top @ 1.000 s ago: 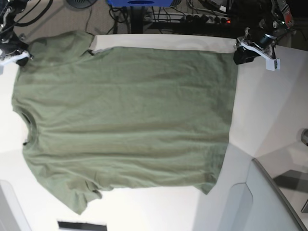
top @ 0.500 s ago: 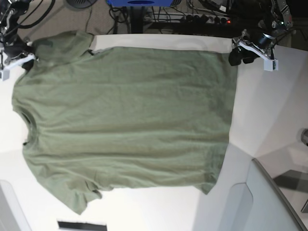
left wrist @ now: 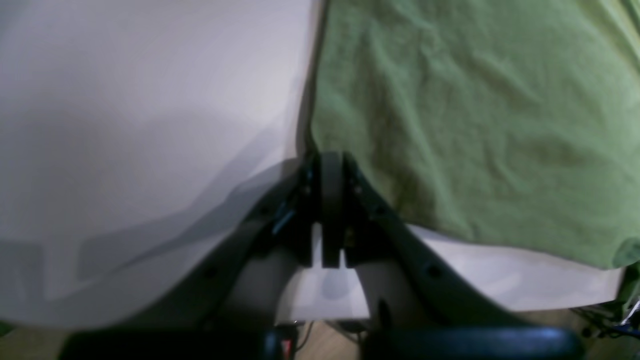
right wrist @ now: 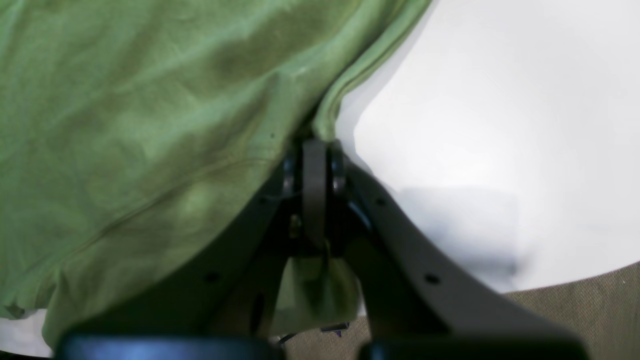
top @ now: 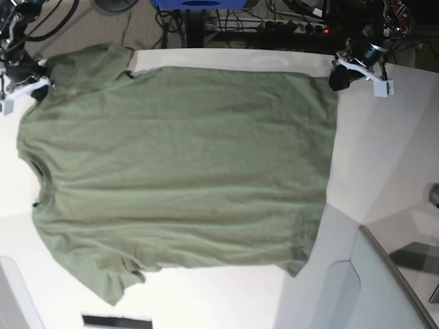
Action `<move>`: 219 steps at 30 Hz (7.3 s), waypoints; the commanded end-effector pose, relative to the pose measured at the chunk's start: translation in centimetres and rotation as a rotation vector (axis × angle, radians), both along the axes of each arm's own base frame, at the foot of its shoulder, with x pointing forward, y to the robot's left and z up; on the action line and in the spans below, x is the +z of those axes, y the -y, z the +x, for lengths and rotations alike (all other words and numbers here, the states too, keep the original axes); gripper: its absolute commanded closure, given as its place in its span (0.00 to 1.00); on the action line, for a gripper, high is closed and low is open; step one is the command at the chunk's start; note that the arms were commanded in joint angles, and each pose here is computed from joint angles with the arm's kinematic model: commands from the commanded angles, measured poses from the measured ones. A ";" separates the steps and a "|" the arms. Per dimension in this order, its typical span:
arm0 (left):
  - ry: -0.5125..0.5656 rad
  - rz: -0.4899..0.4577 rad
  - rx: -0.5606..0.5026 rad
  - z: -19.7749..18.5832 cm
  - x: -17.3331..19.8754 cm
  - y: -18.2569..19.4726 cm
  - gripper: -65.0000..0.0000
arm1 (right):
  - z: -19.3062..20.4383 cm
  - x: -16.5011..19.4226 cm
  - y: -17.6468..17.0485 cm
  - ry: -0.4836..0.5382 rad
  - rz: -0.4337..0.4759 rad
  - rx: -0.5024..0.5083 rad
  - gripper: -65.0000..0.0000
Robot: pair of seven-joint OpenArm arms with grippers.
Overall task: Layout the t-shirt on the table in an organized manner, then fold the t-shirt properly
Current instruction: 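Hold the shirt corners with both grippers and pull them taut, then drag the held shirt corners back across the table and release, then move the right gripper to the shirt's sleeve edge and grasp it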
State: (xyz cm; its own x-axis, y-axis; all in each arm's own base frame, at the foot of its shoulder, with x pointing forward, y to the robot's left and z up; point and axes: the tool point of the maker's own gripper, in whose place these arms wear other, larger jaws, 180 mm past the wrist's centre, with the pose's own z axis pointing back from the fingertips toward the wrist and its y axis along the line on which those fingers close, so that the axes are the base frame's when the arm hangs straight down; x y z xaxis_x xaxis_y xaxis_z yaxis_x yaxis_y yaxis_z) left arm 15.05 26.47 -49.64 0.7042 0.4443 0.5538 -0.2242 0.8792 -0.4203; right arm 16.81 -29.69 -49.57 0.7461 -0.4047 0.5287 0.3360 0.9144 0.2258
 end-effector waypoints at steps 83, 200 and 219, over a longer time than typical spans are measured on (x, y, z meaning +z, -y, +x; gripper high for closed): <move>0.106 0.199 -0.098 14.9 6.7 -0.3 1.00 | 13.8 5.6 5.1 0.046 -0.096 0.019 0.64; 0.021 0.344 -0.080 4.6 7.3 -7.6 0.26 | 12.4 9.9 -14.1 0.138 -0.090 0.557 1.00; 0.013 0.346 -0.079 4.2 7.2 -7.7 0.26 | 9.5 3.7 -23.4 0.015 0.133 0.694 1.00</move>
State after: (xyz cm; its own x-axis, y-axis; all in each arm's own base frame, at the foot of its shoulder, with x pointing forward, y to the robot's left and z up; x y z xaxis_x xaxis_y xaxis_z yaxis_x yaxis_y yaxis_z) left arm 18.48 33.45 -43.71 0.7492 0.1882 0.6350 -0.1539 0.9820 -0.1095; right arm 25.47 -6.39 -46.58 0.8649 0.1023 0.4913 -0.3051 0.8845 0.3529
